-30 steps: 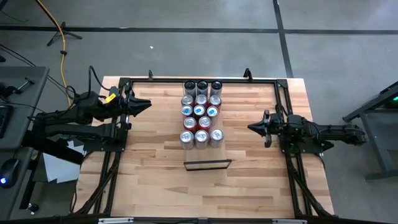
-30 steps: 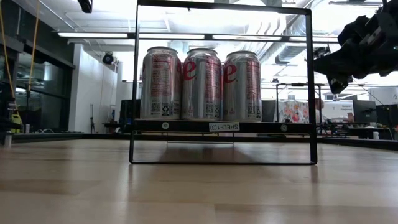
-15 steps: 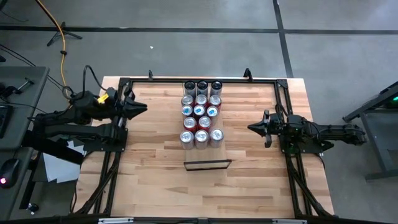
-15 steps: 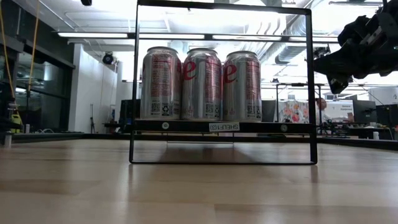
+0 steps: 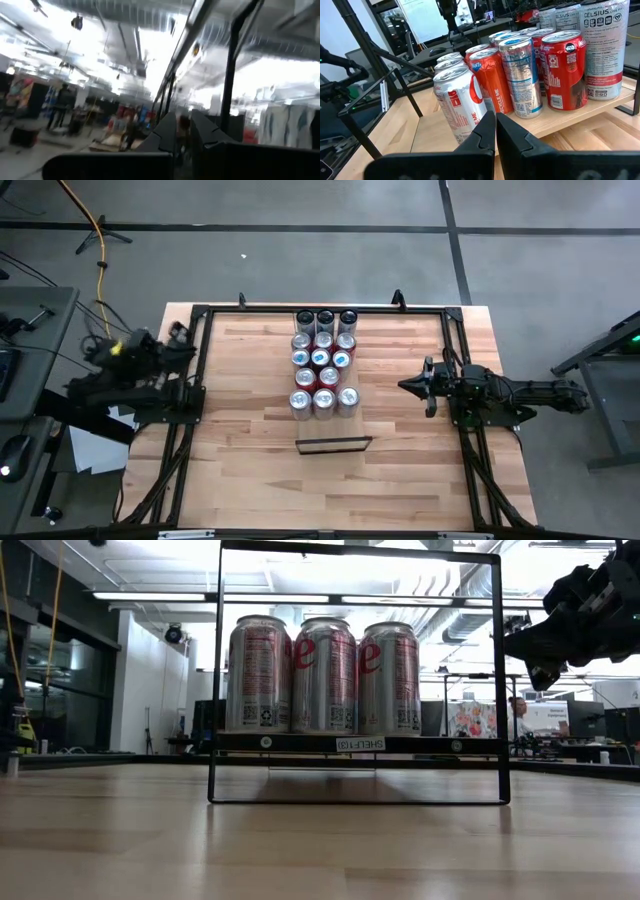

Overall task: Place canned beverage on shelf
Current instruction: Return to Home Position

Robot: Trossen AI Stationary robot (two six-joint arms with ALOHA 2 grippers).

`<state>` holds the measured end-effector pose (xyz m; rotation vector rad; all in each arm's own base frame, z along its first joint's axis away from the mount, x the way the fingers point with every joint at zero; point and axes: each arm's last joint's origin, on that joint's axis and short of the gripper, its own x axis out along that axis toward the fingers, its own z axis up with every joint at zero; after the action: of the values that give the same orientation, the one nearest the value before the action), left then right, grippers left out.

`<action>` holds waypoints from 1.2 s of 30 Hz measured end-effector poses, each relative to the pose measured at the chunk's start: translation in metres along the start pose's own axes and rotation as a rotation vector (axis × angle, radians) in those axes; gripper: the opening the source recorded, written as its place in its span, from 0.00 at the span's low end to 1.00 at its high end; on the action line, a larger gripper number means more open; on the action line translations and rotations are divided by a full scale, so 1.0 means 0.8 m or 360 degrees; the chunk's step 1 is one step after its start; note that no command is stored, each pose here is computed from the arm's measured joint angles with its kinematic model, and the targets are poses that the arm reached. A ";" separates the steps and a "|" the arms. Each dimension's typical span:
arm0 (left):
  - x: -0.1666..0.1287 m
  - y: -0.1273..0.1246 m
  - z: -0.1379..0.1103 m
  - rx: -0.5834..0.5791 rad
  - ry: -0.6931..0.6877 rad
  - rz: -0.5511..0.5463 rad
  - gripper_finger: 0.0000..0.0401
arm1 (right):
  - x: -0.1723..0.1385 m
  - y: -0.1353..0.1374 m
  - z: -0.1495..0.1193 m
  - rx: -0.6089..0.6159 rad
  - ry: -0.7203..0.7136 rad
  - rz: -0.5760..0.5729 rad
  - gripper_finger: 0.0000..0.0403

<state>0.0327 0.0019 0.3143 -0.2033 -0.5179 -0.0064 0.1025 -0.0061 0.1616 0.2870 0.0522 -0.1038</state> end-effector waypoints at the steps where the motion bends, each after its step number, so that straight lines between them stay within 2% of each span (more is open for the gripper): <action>1: 0.002 0.001 -0.005 -0.0023 -0.0030 -0.0007 0.00 | 0.000 0.000 0.000 0.0000 0.0000 0.0000 0.00; 3: 0.004 0.004 -0.019 -0.0039 0.0004 -0.0038 0.00 | 0.000 0.000 0.000 0.0000 0.0000 0.0001 0.00; 4: 0.006 0.003 -0.018 -0.0036 -0.0047 -0.0083 0.00 | 0.000 0.000 0.000 0.0000 -0.0001 0.0001 0.00; 8: 0.006 0.009 -0.044 -0.0064 -0.0057 -0.0085 0.00 | 0.000 0.000 0.000 0.0000 -0.0002 0.0001 0.00; 11: 0.005 0.011 -0.054 -0.0101 -0.0186 -0.0143 0.00 | 0.000 0.000 0.000 0.0000 -0.0001 0.0001 0.00; 15: 0.001 0.019 -0.086 -0.0153 -0.0191 -0.0127 0.00 | 0.000 0.000 0.000 0.0000 0.0000 0.0001 0.00; 19: -0.008 0.025 -0.112 -0.0236 -0.0312 -0.0157 0.00 | 0.000 0.000 0.000 0.0000 -0.0001 0.0001 0.00; 29: -0.005 0.032 -0.135 -0.0243 -0.0020 -0.0039 0.00 | 0.000 0.000 0.000 0.0000 0.0001 0.0000 0.00; 31: -0.006 0.034 -0.147 -0.0198 0.0133 0.0008 0.00 | 0.000 0.000 0.000 0.0000 0.0000 0.0000 0.00; 33: -0.009 0.039 -0.166 -0.0188 0.0382 0.0105 0.00 | 0.000 0.000 0.000 0.0000 0.0000 0.0000 0.00; 36: -0.020 0.048 -0.194 -0.0341 0.0763 0.0353 0.00 | 0.000 0.000 0.000 -0.0001 -0.0001 0.0001 0.00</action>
<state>0.0975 0.0085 0.1673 -0.4545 -0.0130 0.1037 0.1024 -0.0061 0.1619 0.2866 0.0514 -0.1033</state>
